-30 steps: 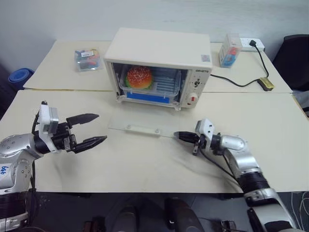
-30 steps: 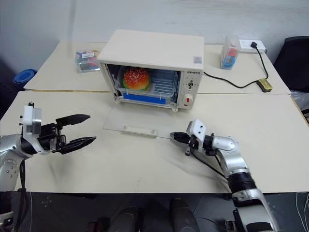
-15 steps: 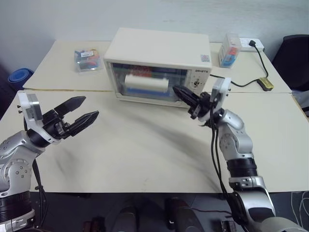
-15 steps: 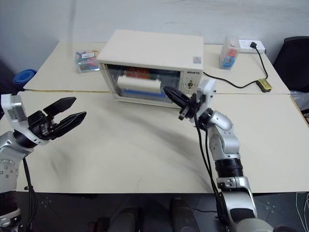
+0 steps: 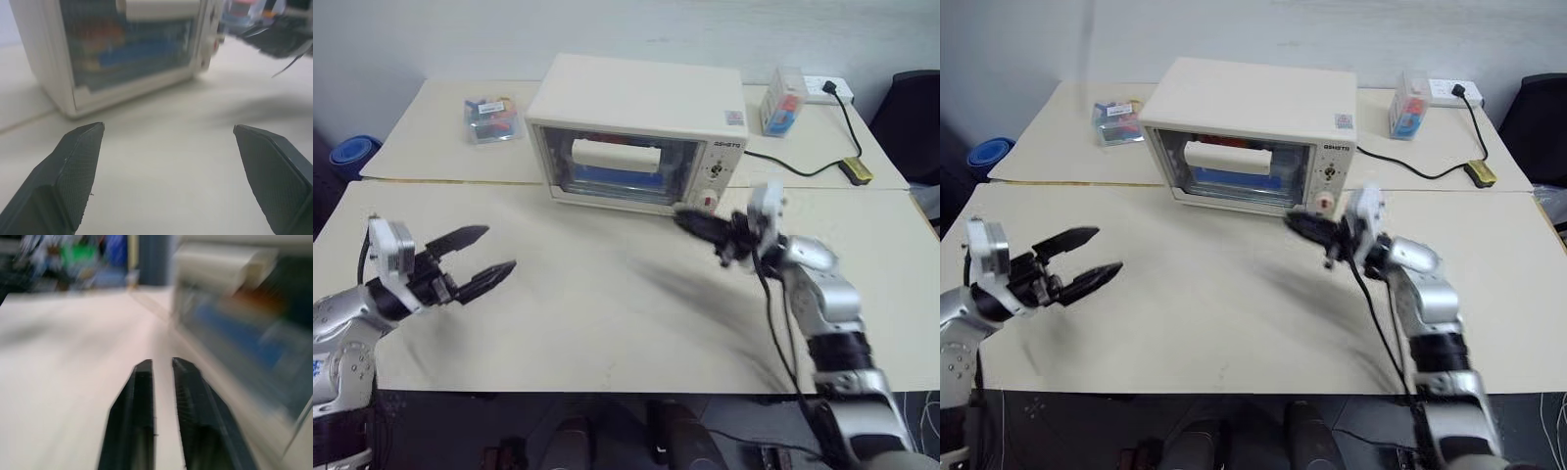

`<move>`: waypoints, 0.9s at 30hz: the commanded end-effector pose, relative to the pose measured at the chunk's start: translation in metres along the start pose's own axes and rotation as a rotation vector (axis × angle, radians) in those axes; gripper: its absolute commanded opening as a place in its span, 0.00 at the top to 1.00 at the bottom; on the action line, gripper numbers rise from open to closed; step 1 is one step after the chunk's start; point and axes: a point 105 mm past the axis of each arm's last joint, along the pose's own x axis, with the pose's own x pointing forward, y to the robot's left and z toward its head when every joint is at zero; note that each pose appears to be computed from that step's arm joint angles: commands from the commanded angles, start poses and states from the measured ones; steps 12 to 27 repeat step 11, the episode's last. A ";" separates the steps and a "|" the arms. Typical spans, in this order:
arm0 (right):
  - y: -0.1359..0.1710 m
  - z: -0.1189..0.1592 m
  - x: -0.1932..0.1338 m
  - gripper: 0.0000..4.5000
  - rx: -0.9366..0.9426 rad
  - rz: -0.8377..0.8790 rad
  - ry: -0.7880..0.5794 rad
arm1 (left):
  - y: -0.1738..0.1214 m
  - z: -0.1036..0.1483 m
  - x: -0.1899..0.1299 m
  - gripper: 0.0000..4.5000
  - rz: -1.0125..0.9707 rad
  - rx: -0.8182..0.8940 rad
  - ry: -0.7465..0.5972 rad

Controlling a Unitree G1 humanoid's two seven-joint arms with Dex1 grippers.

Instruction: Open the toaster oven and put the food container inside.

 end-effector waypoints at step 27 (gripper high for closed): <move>0.037 -0.028 -0.035 0.00 -0.126 0.090 0.068 | -0.013 -0.031 -0.019 0.00 0.061 0.146 0.128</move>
